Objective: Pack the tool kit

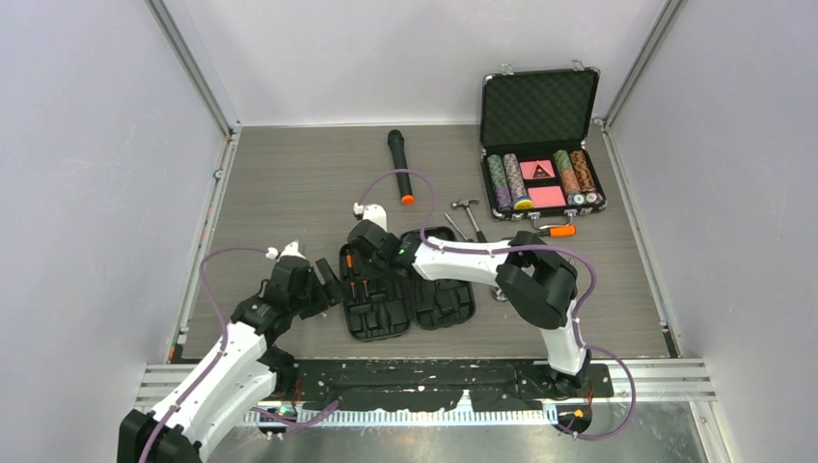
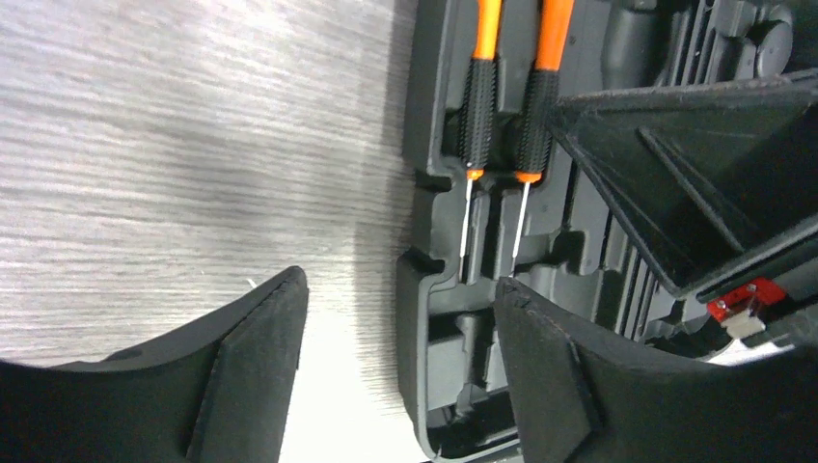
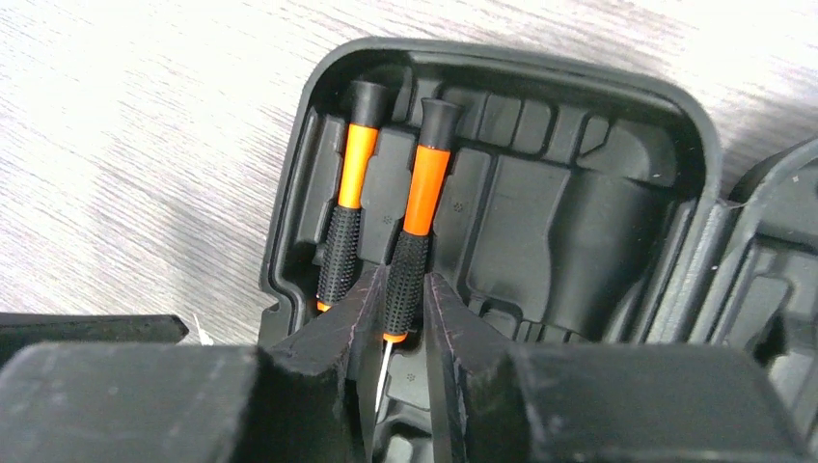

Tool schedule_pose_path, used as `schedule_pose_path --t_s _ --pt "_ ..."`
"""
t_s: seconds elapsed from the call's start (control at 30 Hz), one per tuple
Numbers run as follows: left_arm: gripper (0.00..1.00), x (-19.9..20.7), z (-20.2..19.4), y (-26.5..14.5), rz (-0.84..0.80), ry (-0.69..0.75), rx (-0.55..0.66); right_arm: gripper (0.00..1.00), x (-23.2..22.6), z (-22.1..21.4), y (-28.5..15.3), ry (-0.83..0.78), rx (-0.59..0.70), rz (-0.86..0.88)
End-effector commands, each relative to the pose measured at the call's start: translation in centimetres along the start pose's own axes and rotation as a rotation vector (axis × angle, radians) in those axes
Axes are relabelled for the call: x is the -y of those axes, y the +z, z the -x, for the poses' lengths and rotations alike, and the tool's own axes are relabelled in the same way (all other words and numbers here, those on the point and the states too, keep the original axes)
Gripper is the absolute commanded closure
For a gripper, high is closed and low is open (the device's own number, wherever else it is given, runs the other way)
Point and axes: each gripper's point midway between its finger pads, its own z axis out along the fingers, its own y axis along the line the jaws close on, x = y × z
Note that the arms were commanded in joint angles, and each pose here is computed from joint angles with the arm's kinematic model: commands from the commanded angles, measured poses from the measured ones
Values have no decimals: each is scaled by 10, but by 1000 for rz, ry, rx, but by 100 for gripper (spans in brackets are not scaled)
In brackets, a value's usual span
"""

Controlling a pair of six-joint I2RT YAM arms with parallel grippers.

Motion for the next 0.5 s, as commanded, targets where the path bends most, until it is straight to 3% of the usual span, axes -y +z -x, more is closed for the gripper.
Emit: schedule_pose_path --t_s 0.0,0.13,0.47 --pt "25 25 34 -4 -27 39 72 73 -17 57 -37 -19 116 76" --pt "13 36 43 5 -22 54 50 73 -8 65 -33 -32 119 102" --pt "12 43 39 26 -11 58 -20 73 1 89 -13 -53 134 258"
